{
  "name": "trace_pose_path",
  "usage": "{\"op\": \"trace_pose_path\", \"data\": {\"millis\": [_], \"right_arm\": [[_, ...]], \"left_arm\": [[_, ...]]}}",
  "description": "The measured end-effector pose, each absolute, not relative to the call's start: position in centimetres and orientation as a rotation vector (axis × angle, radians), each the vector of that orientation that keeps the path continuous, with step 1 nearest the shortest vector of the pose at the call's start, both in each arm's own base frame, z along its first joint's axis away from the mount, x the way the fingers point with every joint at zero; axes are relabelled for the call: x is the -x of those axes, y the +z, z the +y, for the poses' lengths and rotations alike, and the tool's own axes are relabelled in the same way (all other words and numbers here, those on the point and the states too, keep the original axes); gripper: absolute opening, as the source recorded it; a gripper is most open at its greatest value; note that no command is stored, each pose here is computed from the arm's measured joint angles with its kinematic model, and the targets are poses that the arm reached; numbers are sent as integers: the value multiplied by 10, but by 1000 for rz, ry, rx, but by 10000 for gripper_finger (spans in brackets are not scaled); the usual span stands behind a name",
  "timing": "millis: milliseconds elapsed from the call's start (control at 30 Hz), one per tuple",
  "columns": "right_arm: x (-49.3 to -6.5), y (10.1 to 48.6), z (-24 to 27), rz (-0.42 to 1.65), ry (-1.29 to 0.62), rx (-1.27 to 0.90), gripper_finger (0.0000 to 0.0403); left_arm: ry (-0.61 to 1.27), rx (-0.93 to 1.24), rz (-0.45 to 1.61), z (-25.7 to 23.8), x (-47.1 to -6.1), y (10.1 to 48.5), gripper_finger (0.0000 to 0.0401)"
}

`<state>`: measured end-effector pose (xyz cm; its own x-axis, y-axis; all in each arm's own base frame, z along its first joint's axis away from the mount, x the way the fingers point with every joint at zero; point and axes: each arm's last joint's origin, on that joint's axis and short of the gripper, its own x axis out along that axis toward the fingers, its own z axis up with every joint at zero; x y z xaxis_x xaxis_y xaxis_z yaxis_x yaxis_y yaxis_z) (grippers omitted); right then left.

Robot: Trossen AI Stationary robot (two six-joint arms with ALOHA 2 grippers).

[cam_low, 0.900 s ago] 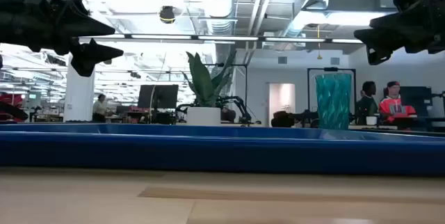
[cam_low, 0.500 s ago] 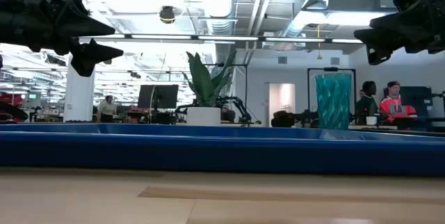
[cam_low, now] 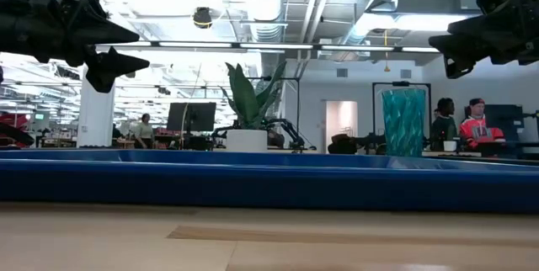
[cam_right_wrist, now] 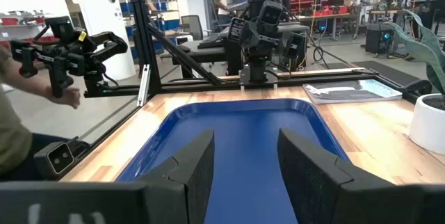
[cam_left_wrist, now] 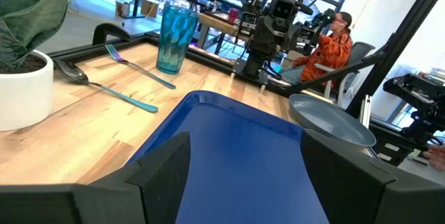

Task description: Pick and place plate/cup/fork/spoon on tray

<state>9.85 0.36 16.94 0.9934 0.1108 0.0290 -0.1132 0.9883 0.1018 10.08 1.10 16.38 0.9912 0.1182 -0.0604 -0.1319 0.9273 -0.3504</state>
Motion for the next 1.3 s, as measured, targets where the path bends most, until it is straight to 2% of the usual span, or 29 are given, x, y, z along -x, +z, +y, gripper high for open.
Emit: {"op": "trace_pose_path", "data": {"millis": [333, 433, 700, 800, 967, 1133, 1200, 1300], "right_arm": [[-98, 170, 4, -24, 112, -104, 182], [-98, 171, 4, -37, 113, -105, 182], [-96, 189, 3, -220, 134, -348, 182], [-95, 194, 0, -286, 72, -363, 182], [-91, 206, 0, -382, 82, -427, 182], [-76, 255, -4, -505, -4, -297, 182], [-71, 278, -7, -432, -130, -219, 182], [-63, 315, -13, -181, -394, -161, 182]], "left_arm": [[131, 361, 35, 11, -101, 164, 261], [196, 351, -4, 13, -101, 167, 261], [415, 410, -84, 19, -99, 169, 261], [453, 449, -104, 20, -98, 169, 261], [468, 497, -148, 21, -98, 172, 261], [496, 614, -266, 23, -97, 179, 261], [477, 644, -321, 22, -96, 184, 261], [406, 730, -466, 22, -93, 197, 261]]}}
